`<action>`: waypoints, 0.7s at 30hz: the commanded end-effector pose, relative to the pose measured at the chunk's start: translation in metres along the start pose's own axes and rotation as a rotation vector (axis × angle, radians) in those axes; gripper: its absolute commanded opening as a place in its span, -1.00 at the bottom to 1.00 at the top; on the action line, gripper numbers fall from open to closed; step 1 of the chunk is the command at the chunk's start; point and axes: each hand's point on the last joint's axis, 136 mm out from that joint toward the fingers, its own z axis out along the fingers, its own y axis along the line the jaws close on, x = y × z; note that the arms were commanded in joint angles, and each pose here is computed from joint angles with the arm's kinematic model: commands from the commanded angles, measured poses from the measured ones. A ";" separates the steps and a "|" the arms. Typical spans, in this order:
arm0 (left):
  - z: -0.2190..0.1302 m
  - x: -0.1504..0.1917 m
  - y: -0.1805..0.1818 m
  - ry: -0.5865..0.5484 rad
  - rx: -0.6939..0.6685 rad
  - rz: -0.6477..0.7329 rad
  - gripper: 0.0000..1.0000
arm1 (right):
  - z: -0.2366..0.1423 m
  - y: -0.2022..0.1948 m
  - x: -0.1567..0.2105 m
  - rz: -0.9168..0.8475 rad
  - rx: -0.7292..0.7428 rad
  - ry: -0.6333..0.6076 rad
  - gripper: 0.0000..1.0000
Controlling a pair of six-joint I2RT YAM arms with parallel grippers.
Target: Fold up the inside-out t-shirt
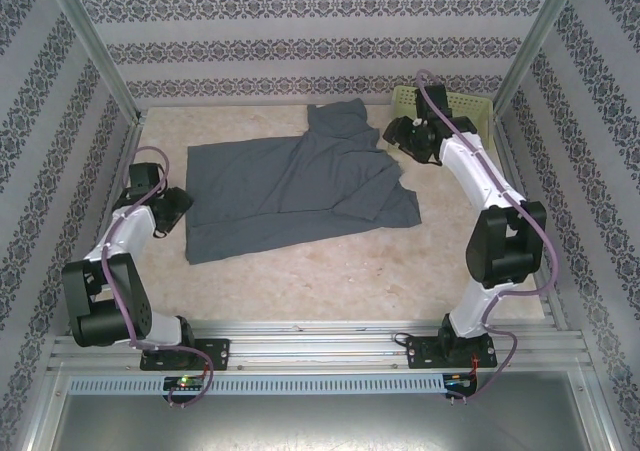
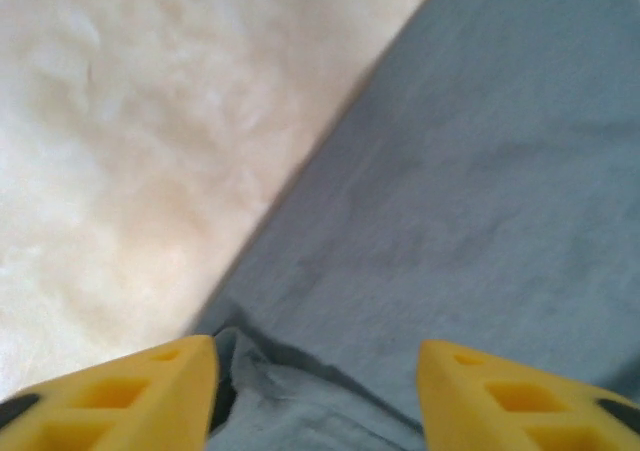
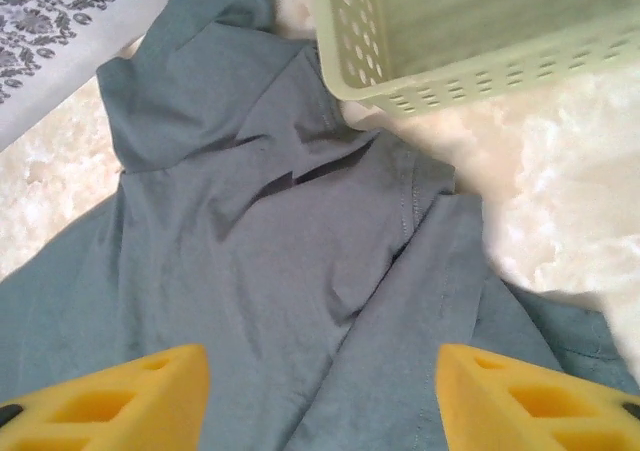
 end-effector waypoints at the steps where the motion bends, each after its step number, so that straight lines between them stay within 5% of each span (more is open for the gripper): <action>1: -0.033 0.003 -0.008 -0.049 0.017 0.053 0.22 | -0.023 -0.008 0.014 -0.090 0.056 0.015 0.24; 6: -0.046 0.059 -0.032 0.026 0.110 0.189 0.19 | -0.029 -0.039 0.063 -0.109 0.076 0.048 0.20; 11: -0.023 0.113 -0.038 0.171 0.166 0.256 0.17 | -0.008 -0.057 0.120 -0.064 0.027 0.165 0.13; 21: 0.028 0.133 -0.008 0.275 0.055 0.263 0.24 | 0.052 -0.101 0.147 0.056 0.140 0.302 0.11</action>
